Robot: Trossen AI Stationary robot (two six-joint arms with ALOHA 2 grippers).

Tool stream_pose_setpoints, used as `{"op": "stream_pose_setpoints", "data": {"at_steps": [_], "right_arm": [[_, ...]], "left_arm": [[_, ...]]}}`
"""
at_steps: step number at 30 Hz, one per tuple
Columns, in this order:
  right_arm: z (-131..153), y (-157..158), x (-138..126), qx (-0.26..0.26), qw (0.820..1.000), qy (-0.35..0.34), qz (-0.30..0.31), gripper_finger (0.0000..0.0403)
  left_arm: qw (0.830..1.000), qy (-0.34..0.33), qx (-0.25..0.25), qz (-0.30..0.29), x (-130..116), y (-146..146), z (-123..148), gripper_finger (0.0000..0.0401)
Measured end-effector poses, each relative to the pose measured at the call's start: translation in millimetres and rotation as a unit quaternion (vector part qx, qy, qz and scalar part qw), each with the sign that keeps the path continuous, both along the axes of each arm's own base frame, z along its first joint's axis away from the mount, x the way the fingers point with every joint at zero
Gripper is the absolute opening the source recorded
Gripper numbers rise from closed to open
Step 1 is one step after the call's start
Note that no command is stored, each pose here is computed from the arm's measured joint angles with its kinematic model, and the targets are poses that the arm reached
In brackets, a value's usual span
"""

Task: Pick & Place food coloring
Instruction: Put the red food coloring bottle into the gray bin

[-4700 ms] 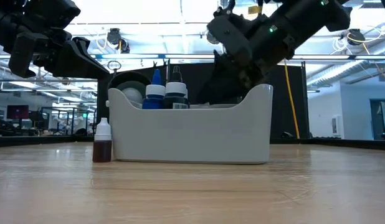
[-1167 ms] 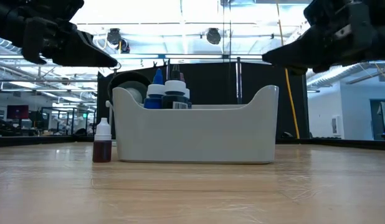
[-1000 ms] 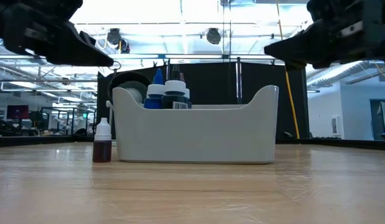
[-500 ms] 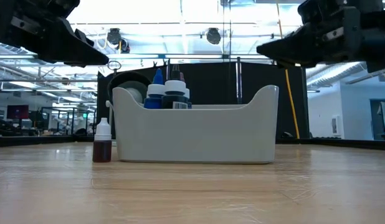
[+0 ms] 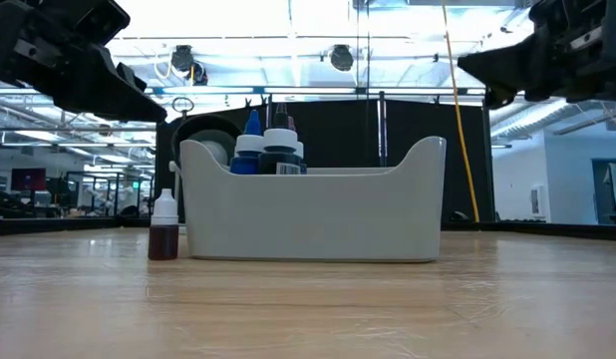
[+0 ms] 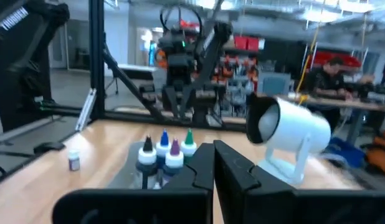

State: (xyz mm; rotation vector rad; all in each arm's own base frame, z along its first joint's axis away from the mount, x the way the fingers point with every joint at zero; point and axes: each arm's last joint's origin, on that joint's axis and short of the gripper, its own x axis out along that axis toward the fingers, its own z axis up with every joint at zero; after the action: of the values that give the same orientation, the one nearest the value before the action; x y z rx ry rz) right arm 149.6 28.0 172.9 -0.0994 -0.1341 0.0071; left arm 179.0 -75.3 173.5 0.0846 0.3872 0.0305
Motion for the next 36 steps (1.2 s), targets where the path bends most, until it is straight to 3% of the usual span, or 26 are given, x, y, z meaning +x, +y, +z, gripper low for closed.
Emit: {"op": "stream_pose_setpoints", "data": {"at_steps": [6,10,13,19,23,28,33,36], "right_arm": [[-2.8,-1.2,2.8,-0.001,1.0,0.014,-0.005,0.0],[-2.6,-1.0,3.1,-0.002,1.0,0.015,-0.004,0.0],[-3.4,-1.0,3.3,-0.003,1.0,0.019,-0.004,0.0],[0.0,-1.1,2.8,-0.003,1.0,0.002,-0.005,0.0],[0.4,-1.1,2.7,-0.002,1.0,0.0,-0.004,0.0],[0.7,-1.1,2.7,-0.007,1.0,-0.001,-0.005,0.0],[2.5,-1.2,2.5,-0.017,1.0,-0.01,-0.007,0.0],[2.4,-1.1,2.5,-0.018,1.0,-0.01,-0.007,0.0]], "left_arm": [[1.0,-0.001,-0.03,0.002,0.1,-0.5,0.2,0.0037],[0.995,0.016,-0.084,-0.043,3.4,-10.4,2.5,0.0037],[0.995,0.026,-0.076,-0.062,9.8,-27.8,5.2,0.0037],[0.986,0.13,-0.091,-0.044,29.1,-68.1,6.0,0.0037],[0.976,0.206,-0.067,0.017,42.1,-86.3,6.2,0.0037],[0.967,0.225,-0.034,0.115,58.2,-101.3,20.8,0.0037],[0.966,0.248,-0.018,0.072,76.8,-122.8,29.8,0.0043],[0.966,0.253,0.008,0.055,83.6,-131.5,26.9,0.0068]]}}
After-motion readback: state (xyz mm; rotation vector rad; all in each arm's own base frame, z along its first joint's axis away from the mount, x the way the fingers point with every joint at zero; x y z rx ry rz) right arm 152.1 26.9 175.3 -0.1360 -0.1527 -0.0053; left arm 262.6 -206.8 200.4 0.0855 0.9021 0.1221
